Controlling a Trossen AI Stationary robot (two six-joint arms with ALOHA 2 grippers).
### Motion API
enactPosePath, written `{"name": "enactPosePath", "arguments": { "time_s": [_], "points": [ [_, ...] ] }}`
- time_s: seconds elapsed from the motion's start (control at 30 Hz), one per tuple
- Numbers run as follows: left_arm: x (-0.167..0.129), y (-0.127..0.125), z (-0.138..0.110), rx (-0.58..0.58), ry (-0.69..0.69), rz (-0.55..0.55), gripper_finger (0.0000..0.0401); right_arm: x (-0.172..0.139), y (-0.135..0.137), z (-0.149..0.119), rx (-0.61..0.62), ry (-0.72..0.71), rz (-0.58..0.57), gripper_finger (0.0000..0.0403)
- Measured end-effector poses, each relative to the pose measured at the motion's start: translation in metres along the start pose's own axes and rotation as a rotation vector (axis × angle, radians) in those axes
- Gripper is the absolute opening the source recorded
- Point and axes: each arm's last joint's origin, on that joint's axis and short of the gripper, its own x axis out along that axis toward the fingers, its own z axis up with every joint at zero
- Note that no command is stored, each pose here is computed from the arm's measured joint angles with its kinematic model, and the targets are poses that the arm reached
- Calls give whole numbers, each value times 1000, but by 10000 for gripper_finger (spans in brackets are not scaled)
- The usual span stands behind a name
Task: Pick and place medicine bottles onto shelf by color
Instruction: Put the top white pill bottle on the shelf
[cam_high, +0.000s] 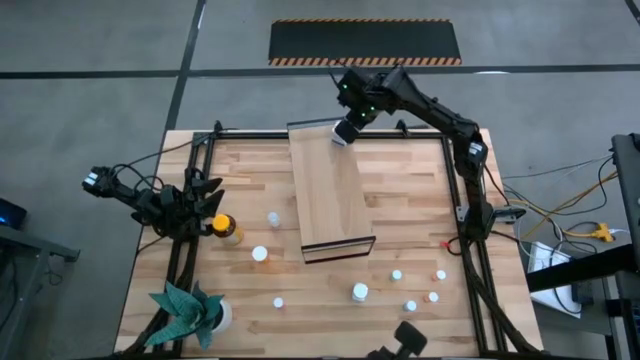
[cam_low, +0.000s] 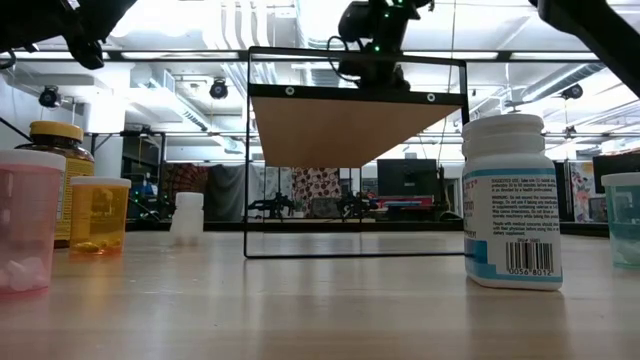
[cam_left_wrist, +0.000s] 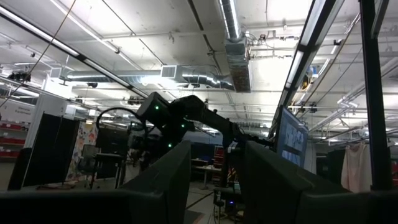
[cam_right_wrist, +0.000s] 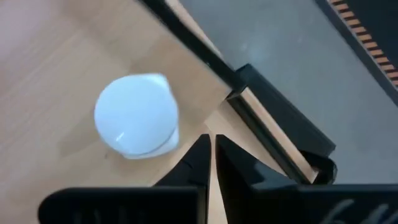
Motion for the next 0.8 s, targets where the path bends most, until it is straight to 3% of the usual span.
{"name": "enactPosePath", "arguments": {
  "time_s": [0.27,0.8],
  "points": [
    [0,0,0,0,0,0,136,7,19,-5,-37,40,105,13],
    [0,0,0,-6,0,0,136,3,25,-4,-75,11,140,13]
  ]
}}
